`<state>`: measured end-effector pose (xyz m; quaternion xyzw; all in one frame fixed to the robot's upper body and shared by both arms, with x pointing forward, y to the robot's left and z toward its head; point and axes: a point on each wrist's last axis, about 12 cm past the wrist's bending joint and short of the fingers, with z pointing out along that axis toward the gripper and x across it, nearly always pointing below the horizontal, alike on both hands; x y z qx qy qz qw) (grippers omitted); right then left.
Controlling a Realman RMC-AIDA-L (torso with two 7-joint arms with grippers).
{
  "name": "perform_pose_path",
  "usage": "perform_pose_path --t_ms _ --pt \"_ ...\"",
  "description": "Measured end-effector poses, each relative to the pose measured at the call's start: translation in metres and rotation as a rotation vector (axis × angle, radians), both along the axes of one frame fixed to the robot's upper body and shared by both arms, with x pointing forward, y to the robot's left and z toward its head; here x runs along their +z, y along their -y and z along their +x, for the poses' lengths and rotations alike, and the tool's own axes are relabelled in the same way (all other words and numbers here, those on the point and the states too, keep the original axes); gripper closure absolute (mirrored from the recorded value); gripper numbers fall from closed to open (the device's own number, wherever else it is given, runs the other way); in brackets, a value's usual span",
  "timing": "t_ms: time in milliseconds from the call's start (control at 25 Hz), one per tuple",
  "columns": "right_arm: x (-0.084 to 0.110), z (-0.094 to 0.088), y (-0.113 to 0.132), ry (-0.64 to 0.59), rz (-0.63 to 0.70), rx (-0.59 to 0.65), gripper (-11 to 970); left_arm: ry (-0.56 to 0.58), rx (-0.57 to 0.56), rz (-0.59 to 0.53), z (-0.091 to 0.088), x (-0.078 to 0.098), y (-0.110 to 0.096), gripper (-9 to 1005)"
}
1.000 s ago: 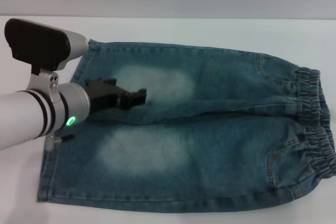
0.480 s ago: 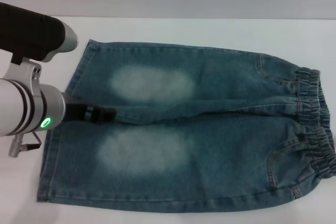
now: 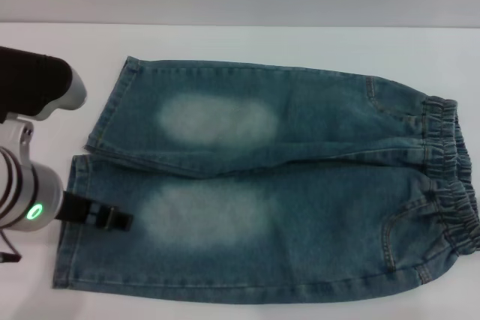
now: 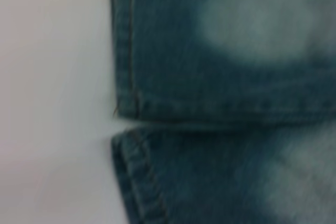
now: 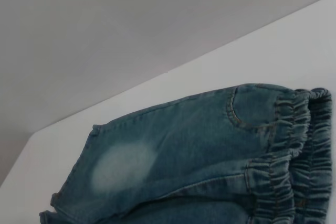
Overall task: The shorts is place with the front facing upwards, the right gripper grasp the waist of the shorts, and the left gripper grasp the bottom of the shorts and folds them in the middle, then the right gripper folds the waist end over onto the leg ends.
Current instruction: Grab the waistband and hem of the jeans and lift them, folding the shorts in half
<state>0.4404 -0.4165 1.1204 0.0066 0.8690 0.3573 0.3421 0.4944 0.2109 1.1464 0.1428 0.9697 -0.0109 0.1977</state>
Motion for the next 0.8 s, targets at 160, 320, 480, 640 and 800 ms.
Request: perform_pose_path --t_ms 160,320,480,640,800 --pt "-0.003 0.004 -0.003 0.006 0.018 0.006 328 -0.054 0.045 0.026 -0.001 0.001 -0.010 260" --pt "-0.004 0.008 -0.005 0.012 0.029 0.011 328 -0.109 0.070 0.048 -0.002 -0.003 -0.014 267" --pt "-0.004 0.010 -0.004 0.019 0.021 0.009 328 -0.166 0.080 0.072 -0.002 -0.010 -0.014 274" --pt "-0.004 0.011 -0.004 0.021 0.015 0.006 328 -0.190 0.078 0.085 -0.001 -0.014 -0.012 281" --pt "-0.004 0.010 -0.003 0.022 0.010 0.004 328 -0.208 0.075 0.098 0.002 -0.017 -0.010 288"
